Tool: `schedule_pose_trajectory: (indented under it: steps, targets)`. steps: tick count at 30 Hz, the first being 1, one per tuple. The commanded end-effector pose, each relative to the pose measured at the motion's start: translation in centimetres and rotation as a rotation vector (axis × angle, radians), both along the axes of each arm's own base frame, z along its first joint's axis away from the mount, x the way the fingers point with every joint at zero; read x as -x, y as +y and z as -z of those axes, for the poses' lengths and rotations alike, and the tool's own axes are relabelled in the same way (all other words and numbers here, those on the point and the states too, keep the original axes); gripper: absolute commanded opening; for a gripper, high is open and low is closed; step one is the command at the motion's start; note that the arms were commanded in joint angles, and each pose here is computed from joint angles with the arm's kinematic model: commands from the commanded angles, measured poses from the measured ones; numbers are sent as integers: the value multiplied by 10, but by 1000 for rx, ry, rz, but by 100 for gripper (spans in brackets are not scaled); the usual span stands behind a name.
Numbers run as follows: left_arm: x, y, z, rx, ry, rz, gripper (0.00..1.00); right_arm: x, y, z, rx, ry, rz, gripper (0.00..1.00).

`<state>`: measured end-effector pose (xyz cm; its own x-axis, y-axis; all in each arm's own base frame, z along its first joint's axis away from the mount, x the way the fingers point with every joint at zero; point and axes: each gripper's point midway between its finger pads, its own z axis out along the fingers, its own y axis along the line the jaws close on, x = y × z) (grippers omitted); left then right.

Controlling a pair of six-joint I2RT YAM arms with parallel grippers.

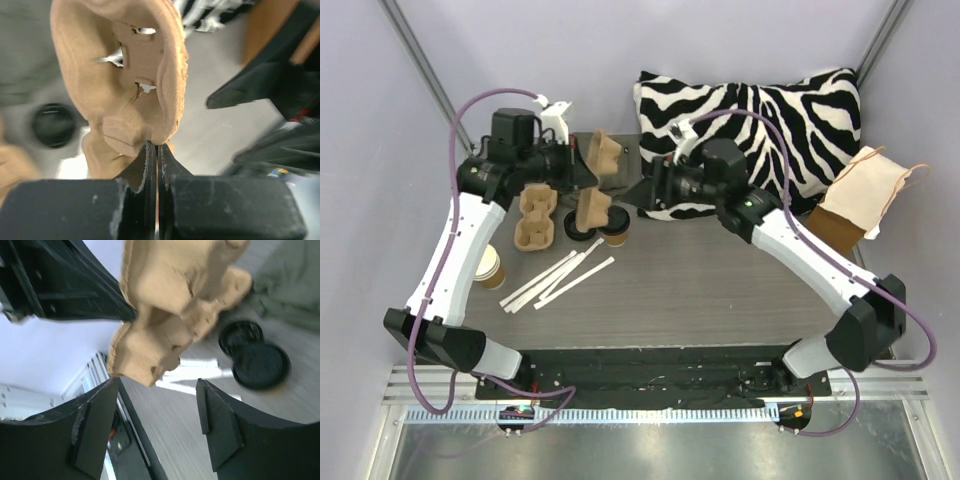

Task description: Pack the takeout coffee

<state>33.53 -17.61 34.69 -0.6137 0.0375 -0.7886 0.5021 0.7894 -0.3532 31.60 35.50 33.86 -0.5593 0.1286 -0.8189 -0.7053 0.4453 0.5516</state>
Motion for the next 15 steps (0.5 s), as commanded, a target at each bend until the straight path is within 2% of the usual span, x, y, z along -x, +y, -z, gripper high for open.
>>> schedule_pose_trajectory:
  steps: [1, 4, 7, 8, 11, 15]
  targets:
    - [-5, -62, -7, 238, 69, 66, 0, 20, -49, 48, 55, 89, -48, 70]
    - [-6, -95, 1, 328, 136, 125, 0, 38, -71, 63, 143, 52, -68, 70]
    - [-2, -123, 5, 393, 178, 199, 0, 46, -83, 80, 198, 51, -78, 75]
    - [-6, -131, 11, 408, 190, 217, 0, 48, -87, 86, 220, 53, -77, 79]
    - [-4, -140, 19, 432, 227, 261, 0, 60, -92, 93, 255, 63, -118, 84]
    - [-3, -140, 29, 423, 238, 253, 0, 70, -93, 93, 251, 86, -159, 84]
